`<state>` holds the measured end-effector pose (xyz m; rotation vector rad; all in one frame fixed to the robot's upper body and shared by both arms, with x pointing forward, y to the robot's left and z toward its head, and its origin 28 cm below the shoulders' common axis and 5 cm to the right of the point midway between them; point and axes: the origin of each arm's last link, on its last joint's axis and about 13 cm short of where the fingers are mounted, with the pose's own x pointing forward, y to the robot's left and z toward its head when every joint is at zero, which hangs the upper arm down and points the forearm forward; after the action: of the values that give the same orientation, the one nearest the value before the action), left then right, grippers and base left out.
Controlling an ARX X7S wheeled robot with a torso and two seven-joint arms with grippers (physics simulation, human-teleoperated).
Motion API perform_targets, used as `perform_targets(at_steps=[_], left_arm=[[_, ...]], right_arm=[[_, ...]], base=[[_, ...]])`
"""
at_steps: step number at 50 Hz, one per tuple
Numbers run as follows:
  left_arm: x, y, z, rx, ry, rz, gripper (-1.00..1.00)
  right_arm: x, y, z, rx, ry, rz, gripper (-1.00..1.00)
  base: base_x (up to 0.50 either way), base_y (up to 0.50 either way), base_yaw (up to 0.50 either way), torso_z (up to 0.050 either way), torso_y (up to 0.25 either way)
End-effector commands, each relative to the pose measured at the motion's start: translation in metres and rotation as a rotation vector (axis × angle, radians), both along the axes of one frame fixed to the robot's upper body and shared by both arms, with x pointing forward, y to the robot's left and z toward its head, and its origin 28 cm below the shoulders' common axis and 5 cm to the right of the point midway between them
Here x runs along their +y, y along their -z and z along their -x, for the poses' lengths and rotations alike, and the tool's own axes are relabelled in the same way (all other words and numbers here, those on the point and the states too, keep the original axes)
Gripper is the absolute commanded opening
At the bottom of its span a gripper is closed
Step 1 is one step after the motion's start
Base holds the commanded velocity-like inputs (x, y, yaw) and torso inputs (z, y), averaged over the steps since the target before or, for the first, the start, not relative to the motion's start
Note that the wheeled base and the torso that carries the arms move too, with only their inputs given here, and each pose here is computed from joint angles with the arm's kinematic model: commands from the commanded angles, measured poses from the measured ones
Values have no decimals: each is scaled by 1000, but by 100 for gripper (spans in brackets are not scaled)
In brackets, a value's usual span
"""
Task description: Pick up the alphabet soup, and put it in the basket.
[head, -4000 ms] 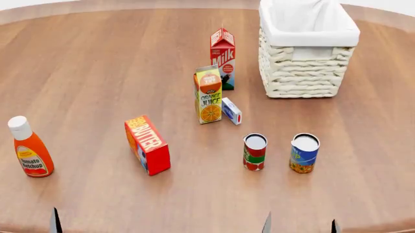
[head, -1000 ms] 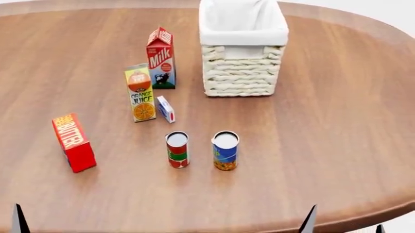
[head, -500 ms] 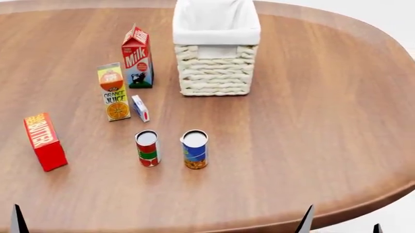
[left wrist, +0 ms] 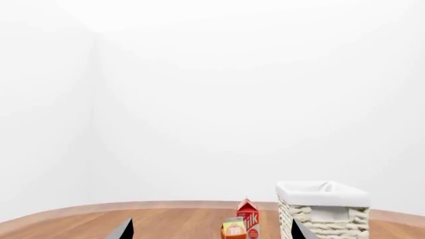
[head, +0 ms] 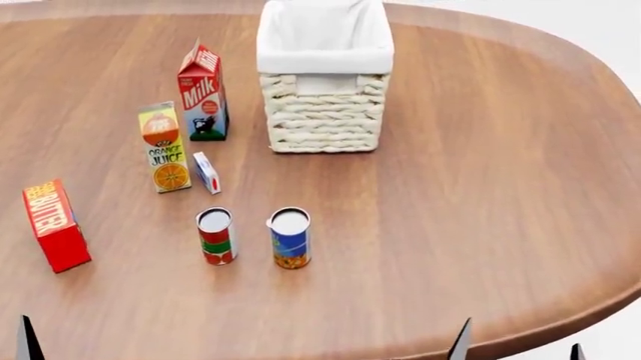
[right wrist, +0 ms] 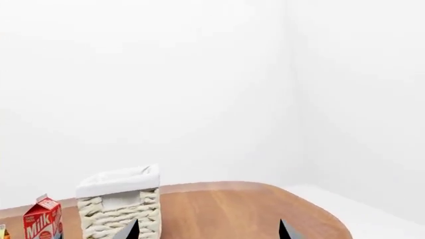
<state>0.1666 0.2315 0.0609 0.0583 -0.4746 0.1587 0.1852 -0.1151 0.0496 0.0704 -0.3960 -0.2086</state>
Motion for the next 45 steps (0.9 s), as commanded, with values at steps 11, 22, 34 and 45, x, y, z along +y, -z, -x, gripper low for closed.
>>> perform_targets(at_steps=[11, 22, 34, 45], left_arm=[[0, 1, 0, 2, 3, -1, 100], [0, 0, 0, 2, 6, -2, 100], [-1, -1, 1, 1, 5, 0, 100], [0, -1, 1, -2, 4, 1, 100]], right_arm=[[3, 1, 2, -16, -25, 16, 100], [1, 0, 2, -16, -18, 6, 100], [0, -1, 2, -14, -18, -2, 100], [0, 0, 2, -9, -23, -5, 100]], base=[[194, 0, 0, 0, 0], [193, 0, 0, 0, 0], [194, 0, 0, 0, 0], [194, 0, 0, 0, 0]])
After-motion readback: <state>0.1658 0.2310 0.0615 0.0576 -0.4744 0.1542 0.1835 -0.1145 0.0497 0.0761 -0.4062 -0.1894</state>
